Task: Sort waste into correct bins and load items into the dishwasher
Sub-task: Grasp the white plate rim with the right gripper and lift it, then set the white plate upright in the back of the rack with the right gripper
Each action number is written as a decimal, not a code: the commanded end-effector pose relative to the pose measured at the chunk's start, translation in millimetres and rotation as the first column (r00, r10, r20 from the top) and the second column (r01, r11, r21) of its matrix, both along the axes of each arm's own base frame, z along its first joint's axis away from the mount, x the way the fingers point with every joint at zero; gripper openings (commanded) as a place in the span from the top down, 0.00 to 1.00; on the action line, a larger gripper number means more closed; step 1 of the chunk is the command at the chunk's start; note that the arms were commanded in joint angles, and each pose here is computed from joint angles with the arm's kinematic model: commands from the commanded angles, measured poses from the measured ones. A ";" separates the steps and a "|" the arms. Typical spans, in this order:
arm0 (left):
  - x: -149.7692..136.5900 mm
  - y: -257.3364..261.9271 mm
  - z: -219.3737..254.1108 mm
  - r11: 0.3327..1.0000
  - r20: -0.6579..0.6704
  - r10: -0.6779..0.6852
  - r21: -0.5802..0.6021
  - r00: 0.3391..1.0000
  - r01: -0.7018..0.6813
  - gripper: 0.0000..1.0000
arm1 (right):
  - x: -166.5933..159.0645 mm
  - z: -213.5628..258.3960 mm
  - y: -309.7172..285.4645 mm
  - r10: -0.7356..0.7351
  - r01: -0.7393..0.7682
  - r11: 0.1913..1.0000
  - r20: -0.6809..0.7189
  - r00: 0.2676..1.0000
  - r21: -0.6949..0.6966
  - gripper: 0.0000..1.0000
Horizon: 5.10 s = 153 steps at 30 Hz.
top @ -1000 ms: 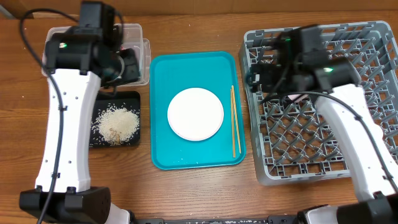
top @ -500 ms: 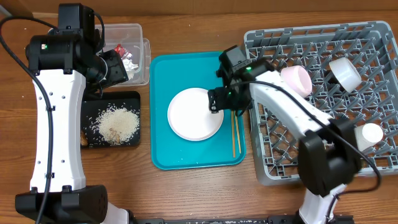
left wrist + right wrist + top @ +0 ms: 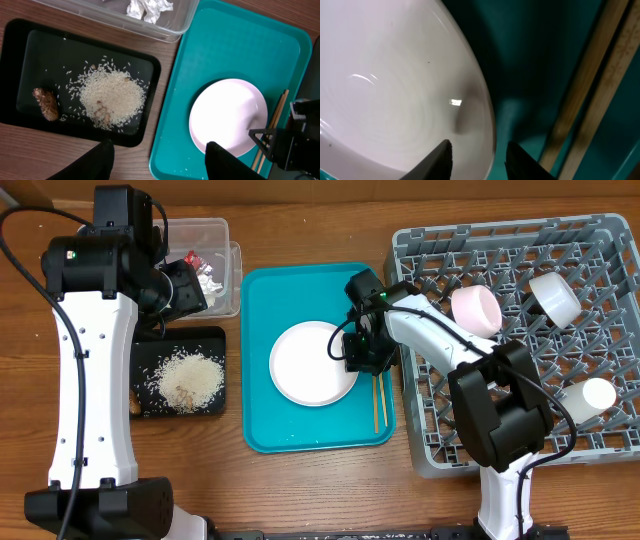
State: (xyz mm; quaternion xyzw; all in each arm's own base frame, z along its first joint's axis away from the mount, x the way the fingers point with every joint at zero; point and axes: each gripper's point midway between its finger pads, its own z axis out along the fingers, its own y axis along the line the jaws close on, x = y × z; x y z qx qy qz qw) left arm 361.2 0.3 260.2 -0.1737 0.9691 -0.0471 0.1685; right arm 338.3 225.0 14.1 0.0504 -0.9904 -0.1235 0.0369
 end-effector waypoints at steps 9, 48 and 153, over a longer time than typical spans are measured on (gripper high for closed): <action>-0.4 -0.1 9.0 1.000 0.029 0.011 0.009 1.000 -0.011 0.39 | -10.8 -14.8 -11.4 -0.083 0.080 0.994 -0.036 0.996 -0.070 0.84; 0.6 1.2 9.4 1.000 0.033 0.009 0.017 0.999 -0.010 0.38 | 44.0 308.3 -200.8 -0.126 0.681 0.694 0.892 0.434 -0.234 0.96; -1.5 1.1 8.6 1.000 0.024 0.010 0.016 1.000 -0.010 0.37 | 62.5 159.7 -200.7 -0.198 0.631 0.593 0.670 0.716 -0.499 0.44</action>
